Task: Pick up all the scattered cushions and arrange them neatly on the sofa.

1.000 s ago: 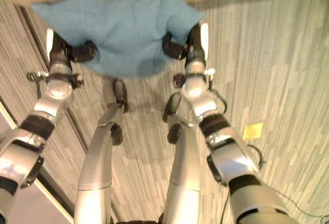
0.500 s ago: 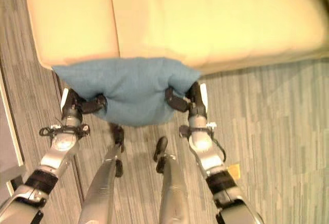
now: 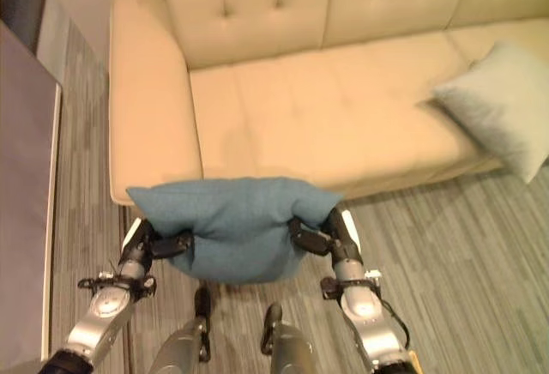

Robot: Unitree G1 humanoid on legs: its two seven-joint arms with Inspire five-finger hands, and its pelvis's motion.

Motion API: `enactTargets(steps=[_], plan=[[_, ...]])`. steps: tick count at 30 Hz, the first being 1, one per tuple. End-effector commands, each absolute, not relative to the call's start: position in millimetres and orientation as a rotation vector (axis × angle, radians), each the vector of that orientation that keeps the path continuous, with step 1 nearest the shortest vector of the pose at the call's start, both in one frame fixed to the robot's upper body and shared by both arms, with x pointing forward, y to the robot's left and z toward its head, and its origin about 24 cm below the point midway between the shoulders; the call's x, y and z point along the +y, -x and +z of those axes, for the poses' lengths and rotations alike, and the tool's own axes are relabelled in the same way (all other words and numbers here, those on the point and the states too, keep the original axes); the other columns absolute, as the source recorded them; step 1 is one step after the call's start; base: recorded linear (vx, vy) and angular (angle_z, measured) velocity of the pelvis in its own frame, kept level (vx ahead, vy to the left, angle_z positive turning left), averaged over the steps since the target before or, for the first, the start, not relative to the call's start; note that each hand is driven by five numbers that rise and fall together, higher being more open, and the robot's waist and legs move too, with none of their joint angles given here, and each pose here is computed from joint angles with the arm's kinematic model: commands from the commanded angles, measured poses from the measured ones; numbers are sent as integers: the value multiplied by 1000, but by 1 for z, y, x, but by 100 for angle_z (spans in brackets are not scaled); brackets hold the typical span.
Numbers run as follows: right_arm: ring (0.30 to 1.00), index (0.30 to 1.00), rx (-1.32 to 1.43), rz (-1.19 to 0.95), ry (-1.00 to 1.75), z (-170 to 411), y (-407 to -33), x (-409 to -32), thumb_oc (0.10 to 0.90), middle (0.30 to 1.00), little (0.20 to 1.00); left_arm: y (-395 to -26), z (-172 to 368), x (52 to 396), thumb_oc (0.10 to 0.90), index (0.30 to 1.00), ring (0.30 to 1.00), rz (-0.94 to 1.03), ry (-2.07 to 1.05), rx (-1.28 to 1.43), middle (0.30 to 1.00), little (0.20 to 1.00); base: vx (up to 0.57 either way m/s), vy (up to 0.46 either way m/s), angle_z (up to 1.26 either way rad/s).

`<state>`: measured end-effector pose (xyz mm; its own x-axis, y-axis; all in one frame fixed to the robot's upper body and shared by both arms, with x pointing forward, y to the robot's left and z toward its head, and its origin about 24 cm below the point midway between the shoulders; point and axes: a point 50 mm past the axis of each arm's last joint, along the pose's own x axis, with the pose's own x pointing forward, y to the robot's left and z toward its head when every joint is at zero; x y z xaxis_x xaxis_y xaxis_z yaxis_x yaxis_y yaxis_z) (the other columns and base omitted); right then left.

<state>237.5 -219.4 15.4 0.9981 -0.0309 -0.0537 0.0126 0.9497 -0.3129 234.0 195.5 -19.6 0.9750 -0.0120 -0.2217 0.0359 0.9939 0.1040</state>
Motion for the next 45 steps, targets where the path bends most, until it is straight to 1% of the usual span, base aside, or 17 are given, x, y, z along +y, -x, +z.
enactTargets(steps=[1, 7, 9, 13, 20, 34, 41, 45], plan=[[300, 300, -250, 70, 295, 70, -254, -194, 400, 300, 300, -258, 33, 163, 400, 300, 300, -163, -54, -82, 300, 300, 116, 60, -26], [300, 300, -170, 7, 295, 55, -249, -205, 400, 300, 300, -245, 19, 173, 400, 300, 300, -127, -69, -15, 300, 300, 162, 153, -61], [300, 300, -167, 38, 264, 54, -251, -195, 400, 300, 300, -238, 16, 181, 400, 300, 300, -122, -97, 5, 300, 300, 76, 249, -72], [300, 300, -172, 67, 250, 54, -253, -186, 400, 300, 300, -239, 21, 186, 400, 300, 300, -119, -120, -8, 300, 300, 22, 70, -99], [300, 300, -175, 83, 299, 57, -254, -186, 400, 300, 300, -241, 25, 185, 400, 300, 300, -121, -116, -28, 300, 300, 162, -79, -32], [300, 300, -151, 52, 316, 55, -249, -201, 400, 300, 300, -244, 17, 171, 400, 300, 300, -136, -55, 2, 300, 300, 132, -164, 25], [300, 300, -121, 9, 292, 49, -248, -205, 400, 300, 300, -244, 14, 175, 400, 300, 300, -139, -78, 24, 300, 300, 126, -17, 11], [300, 300, -115, 29, 274, 46, -246, -198, 400, 300, 300, -239, 13, 182, 400, 300, 300, -132, -101, 35, 300, 300, 227, 89, -3]])
